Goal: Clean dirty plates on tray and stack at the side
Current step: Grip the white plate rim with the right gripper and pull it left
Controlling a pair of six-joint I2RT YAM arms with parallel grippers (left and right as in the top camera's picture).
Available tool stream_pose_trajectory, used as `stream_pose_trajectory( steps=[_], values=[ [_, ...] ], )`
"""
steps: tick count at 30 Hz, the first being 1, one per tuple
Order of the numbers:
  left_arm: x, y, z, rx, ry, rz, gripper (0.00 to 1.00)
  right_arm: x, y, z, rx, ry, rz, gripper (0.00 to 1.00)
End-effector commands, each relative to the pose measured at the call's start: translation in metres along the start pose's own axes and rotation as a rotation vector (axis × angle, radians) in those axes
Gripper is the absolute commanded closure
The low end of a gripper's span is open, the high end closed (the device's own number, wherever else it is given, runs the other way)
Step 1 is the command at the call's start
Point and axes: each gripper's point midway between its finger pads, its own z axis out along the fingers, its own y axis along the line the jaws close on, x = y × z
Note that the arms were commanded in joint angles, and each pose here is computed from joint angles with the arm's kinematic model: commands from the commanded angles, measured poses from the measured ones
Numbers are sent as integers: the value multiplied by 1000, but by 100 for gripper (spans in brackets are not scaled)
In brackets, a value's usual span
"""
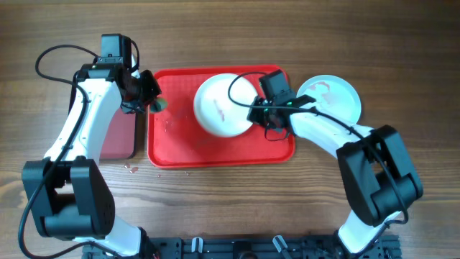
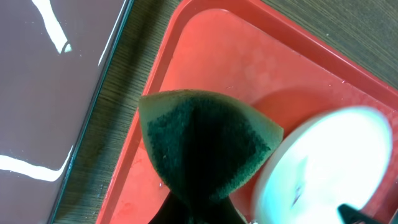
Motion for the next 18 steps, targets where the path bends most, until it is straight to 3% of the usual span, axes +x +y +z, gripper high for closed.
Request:
stream_pose_trajectory(
  steps=[1, 5, 7, 9, 11, 13, 16, 18],
  values=[
    [5, -2, 3, 9, 19, 18, 96, 29, 19, 5, -49, 93, -115, 79],
    [5, -2, 3, 9, 19, 18, 96, 4, 42, -12, -103, 23, -328, 59],
    [5, -2, 3, 9, 19, 18, 96, -25, 59, -17, -117, -122, -551, 48],
    [5, -2, 3, 9, 19, 18, 96, -49, 64, -16, -77, -246, -667, 47],
    [5, -2, 3, 9, 19, 18, 96, -60, 58, -7, -30, -290, -666, 46],
    [5, -2, 3, 9, 19, 18, 96, -54, 54, 18, -40, -255, -693, 48],
    [5, -2, 3, 9, 18, 18, 96, -43, 62, 28, -119, -213, -723, 63],
    [5, -2, 3, 9, 18, 18, 96, -34, 61, 30, -133, -174, -725, 63]
  ],
)
